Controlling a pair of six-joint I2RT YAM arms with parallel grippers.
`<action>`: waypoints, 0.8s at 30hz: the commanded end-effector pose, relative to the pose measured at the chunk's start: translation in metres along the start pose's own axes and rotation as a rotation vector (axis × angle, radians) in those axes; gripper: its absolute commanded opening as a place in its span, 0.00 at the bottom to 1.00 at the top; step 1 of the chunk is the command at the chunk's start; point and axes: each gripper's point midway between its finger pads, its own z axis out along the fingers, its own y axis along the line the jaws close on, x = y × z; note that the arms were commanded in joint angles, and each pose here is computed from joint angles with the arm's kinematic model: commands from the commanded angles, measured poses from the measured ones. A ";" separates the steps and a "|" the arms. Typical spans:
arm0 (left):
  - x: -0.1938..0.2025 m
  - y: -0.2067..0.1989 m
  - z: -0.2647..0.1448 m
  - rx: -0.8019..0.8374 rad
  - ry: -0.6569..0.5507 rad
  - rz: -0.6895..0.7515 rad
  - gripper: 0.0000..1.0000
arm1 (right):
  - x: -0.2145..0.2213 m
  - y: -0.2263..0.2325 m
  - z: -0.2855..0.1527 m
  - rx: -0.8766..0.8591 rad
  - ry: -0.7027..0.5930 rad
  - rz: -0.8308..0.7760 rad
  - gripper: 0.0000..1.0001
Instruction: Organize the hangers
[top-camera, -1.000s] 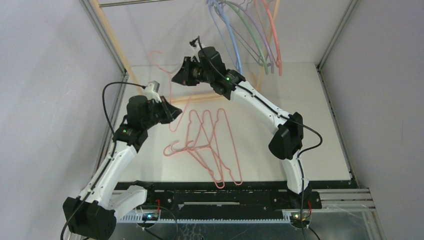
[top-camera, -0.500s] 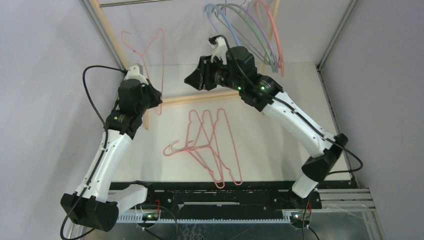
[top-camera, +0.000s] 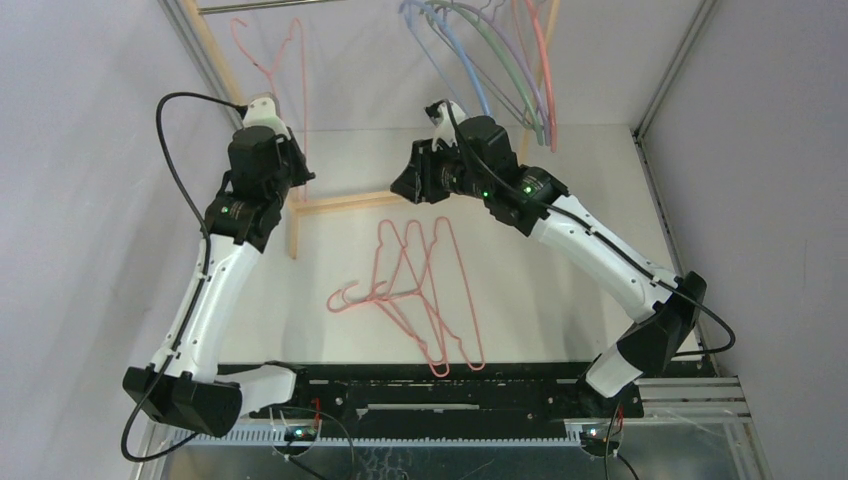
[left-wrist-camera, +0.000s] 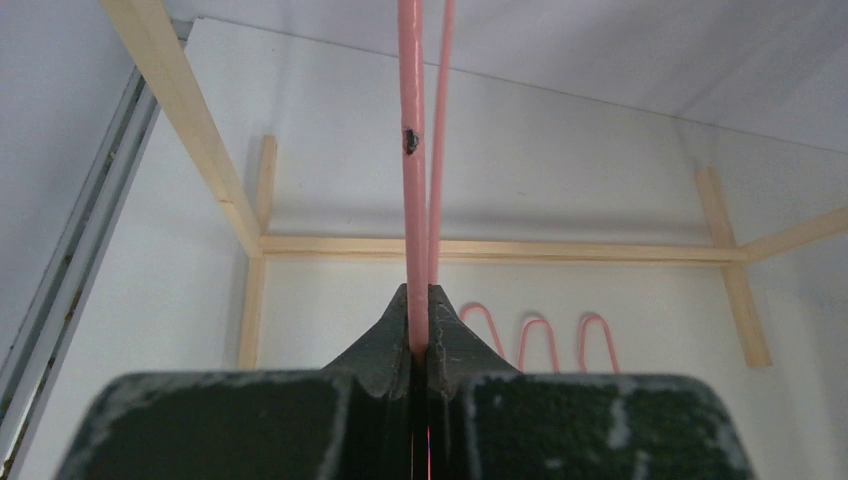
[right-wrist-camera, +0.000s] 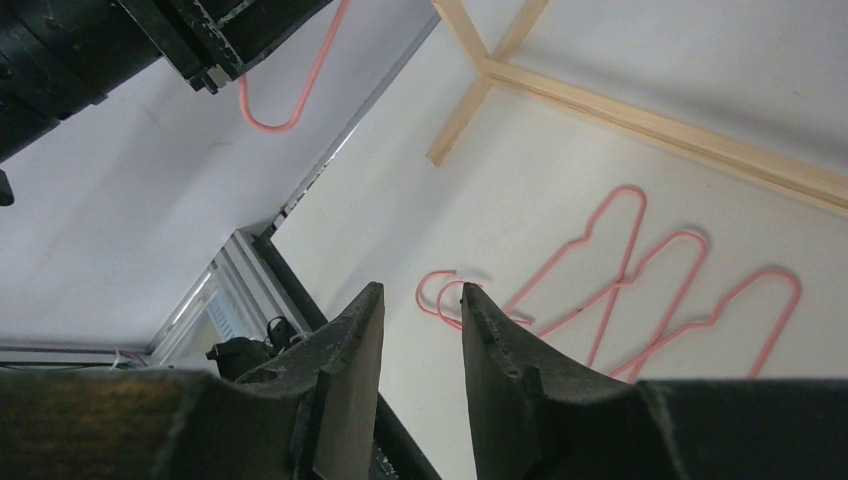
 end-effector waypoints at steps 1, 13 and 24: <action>-0.035 0.001 -0.010 -0.020 -0.096 0.025 0.00 | -0.024 0.006 -0.013 -0.028 -0.077 -0.035 0.41; -0.055 0.001 0.000 -0.043 -0.139 0.046 0.00 | -0.021 -0.006 -0.006 -0.019 -0.060 -0.012 0.40; -0.054 -0.002 0.028 -0.038 -0.100 0.006 0.00 | -0.021 -0.019 -0.006 0.002 -0.056 0.004 0.39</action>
